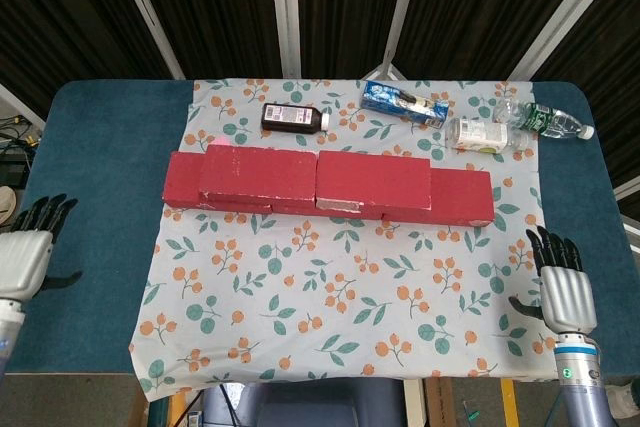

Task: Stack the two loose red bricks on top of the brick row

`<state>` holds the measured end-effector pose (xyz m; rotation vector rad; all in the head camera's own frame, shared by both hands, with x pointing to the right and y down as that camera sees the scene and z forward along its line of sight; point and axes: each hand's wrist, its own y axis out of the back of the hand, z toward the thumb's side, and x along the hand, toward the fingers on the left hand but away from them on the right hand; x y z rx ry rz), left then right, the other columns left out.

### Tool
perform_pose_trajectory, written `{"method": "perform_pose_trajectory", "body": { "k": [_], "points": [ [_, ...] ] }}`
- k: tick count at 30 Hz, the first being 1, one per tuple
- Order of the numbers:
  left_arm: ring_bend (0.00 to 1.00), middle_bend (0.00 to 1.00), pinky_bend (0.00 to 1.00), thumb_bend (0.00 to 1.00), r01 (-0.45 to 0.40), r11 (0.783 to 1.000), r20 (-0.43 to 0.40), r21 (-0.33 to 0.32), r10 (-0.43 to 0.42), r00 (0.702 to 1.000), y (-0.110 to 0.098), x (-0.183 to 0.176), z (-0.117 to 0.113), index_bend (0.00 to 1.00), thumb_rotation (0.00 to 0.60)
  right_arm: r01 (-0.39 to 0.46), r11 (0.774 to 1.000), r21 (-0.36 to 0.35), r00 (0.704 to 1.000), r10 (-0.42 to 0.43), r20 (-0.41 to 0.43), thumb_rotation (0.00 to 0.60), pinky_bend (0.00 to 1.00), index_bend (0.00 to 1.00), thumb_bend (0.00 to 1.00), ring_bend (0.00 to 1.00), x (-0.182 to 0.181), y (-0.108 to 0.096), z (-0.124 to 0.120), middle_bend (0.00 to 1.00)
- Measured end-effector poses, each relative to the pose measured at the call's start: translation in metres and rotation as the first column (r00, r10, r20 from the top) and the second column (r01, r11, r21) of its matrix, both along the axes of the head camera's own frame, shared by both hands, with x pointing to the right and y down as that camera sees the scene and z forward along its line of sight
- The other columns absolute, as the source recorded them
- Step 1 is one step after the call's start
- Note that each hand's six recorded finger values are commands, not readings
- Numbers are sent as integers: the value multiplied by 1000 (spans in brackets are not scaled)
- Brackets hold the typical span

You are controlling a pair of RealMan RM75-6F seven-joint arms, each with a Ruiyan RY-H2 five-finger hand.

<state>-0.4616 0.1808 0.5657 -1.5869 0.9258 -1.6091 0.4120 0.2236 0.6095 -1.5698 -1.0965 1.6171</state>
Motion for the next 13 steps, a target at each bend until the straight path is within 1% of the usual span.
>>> {"method": "perform_pose_trajectory", "body": {
  "k": [3, 5, 10, 13],
  "points": [
    [0, 33, 135, 0, 18, 1000, -28, 20, -17, 999, 25, -7, -1, 108, 600, 30, 1000, 8, 999, -30, 26, 600, 0, 0, 153, 0, -4, 0, -1, 0],
    [0, 33, 135, 0, 24, 999, -45, 40, -22, 999, 33, -8, -3, 108, 600, 53, 998, 13, 998, -54, 38, 600, 0, 0, 153, 0, -7, 0, -2, 0],
    [0, 38, 135, 0, 12, 997, -83, 82, -5, 997, 41, -3, -9, 108, 600, 84, 996, 42, 995, -86, 53, 600, 0, 0, 152, 0, -12, 0, -6, 0],
    [0, 40, 135, 0, 0, 996, -91, 88, 8, 996, 45, -2, -11, 108, 600, 88, 994, 64, 994, -92, 63, 600, 0, 0, 153, 0, -16, 1, -8, 0]
  ]
}}
